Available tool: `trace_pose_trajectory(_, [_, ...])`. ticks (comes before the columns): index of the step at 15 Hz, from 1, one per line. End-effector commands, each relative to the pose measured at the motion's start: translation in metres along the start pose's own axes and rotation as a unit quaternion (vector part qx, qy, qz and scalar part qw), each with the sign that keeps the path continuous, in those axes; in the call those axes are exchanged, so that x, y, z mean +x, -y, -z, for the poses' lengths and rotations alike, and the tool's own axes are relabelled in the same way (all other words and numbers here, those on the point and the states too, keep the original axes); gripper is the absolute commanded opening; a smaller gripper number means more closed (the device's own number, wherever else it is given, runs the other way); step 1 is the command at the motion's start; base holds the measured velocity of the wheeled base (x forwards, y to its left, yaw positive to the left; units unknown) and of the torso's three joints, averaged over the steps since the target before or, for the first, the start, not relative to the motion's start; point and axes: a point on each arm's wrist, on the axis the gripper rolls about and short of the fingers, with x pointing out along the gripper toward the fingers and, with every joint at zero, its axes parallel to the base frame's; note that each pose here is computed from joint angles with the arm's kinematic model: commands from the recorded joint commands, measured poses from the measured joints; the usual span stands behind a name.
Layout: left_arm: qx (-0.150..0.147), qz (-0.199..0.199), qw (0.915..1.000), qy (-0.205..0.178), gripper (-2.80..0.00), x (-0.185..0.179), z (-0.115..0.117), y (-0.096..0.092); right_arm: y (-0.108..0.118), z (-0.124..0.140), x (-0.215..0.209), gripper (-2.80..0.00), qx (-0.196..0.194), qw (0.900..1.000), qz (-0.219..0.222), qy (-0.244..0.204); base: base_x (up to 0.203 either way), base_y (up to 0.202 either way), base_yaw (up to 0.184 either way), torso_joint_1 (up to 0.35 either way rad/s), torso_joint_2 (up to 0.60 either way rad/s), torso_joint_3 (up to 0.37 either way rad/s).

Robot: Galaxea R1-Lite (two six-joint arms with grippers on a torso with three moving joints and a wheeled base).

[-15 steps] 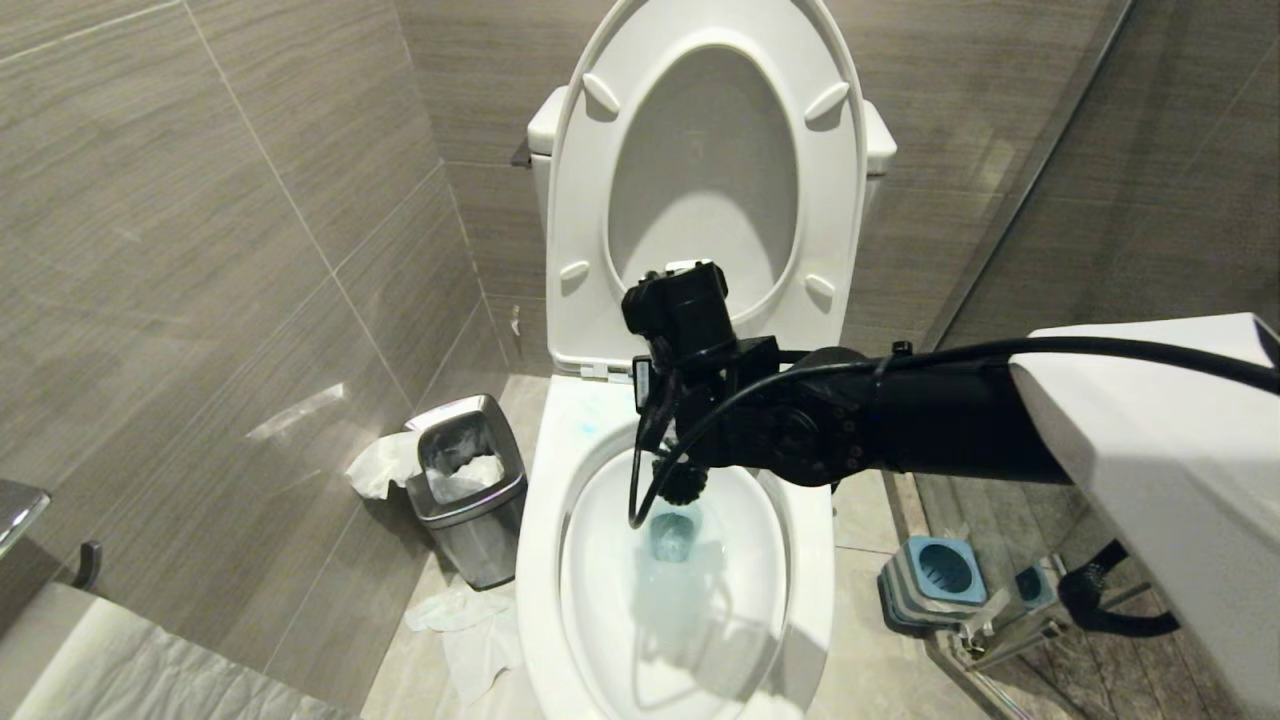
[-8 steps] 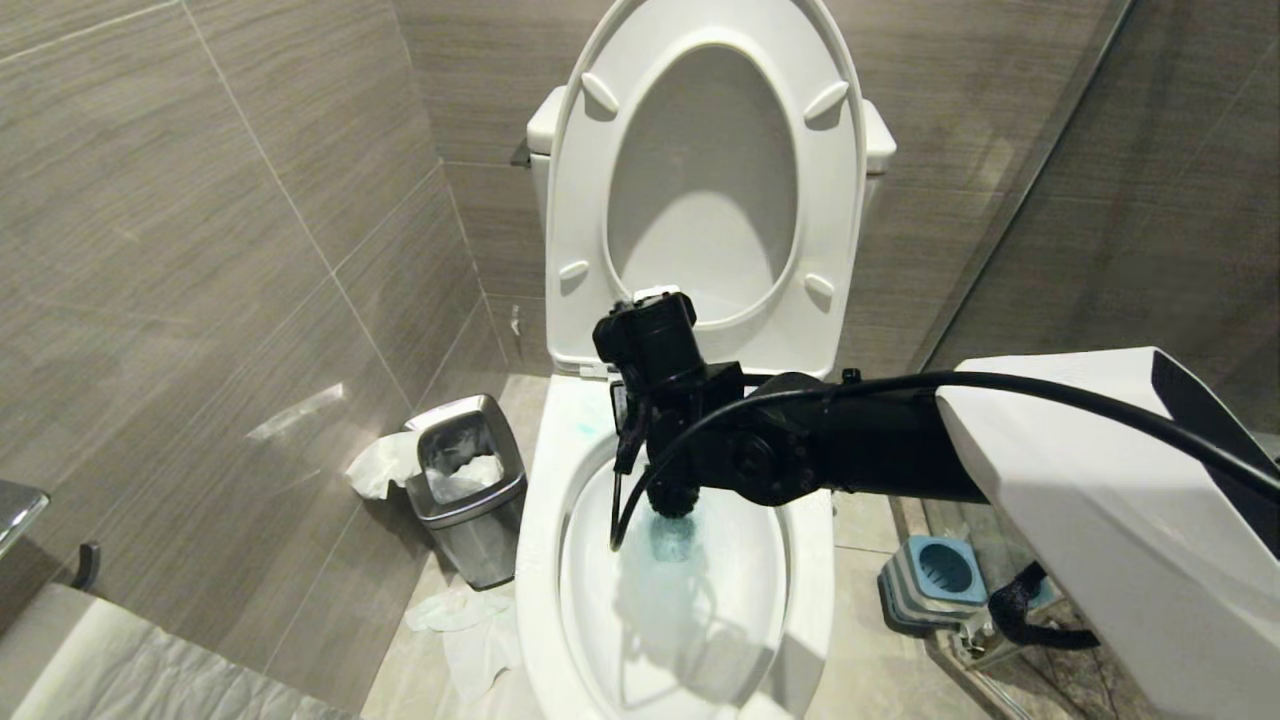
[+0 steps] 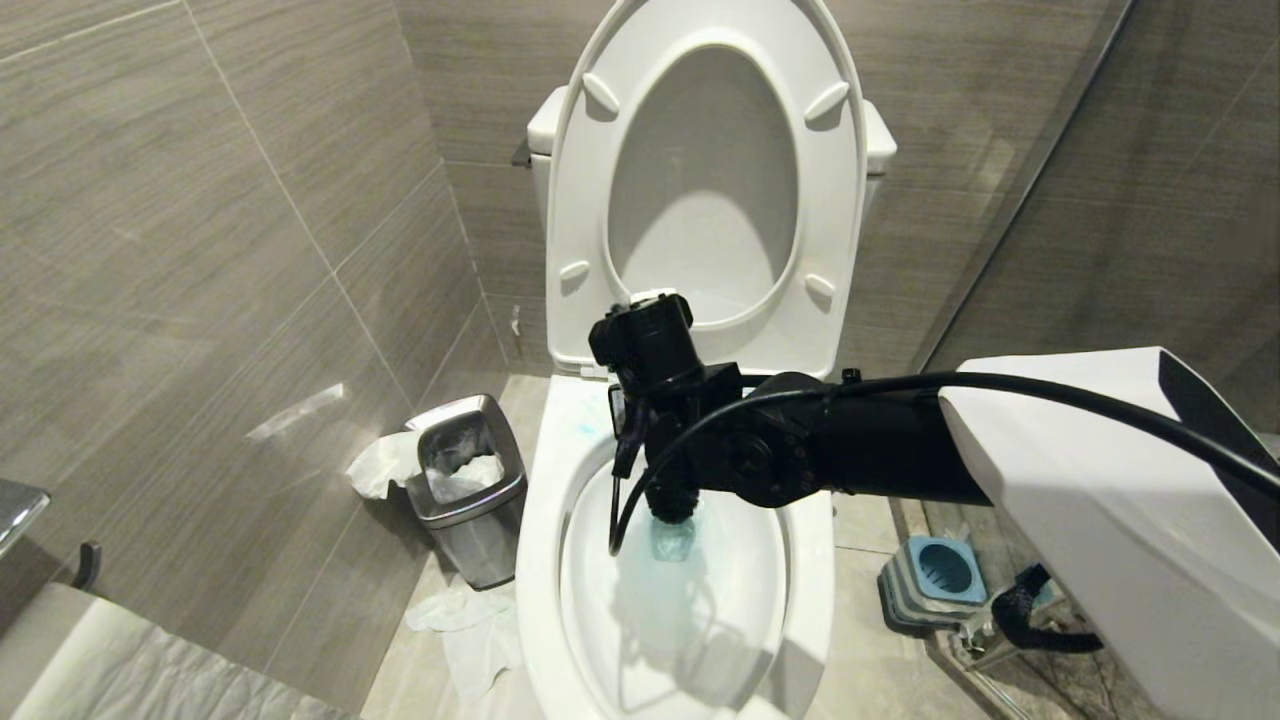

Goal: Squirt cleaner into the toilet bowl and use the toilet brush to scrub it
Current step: Scrub the toilet bowl

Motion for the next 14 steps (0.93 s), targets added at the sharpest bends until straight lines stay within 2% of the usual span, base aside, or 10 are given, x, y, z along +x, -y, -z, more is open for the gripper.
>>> trace_pose_trajectory(1, [0.0,-0.001,1.0,-0.001,-2.8,0.0,0.0,0.0,-0.001,0.002,0.001,-2.8,-0.001,1.0,0.002,-0.001,0.0,0.0,0.0,0.0,0.0,0.0])
trace_pose_trajectory(4, [0.0,-0.001,1.0,0.0,-2.8,0.0,0.0,0.0,-0.006,0.018,0.013,-2.8,-0.012,1.0,0.006,-0.016,0.0,0.0,0.0,0.0,0.0,0.0])
trace_pose_trajectory(11, [0.0,0.0,1.0,0.0,-2.8,0.0,0.0,0.0,-0.029,0.077,0.055,-2.8,-0.033,0.998,0.01,-0.053,0.0,0.0,0.0,0.0,0.0,0.0])
trace_pose_trajectory(14, [0.0,0.0,1.0,0.0,-2.8,0.0,0.0,0.0,-0.028,0.07,0.051,-2.8,-0.028,0.998,0.009,-0.047,0.0,0.0,0.0,0.0,0.0,0.0])
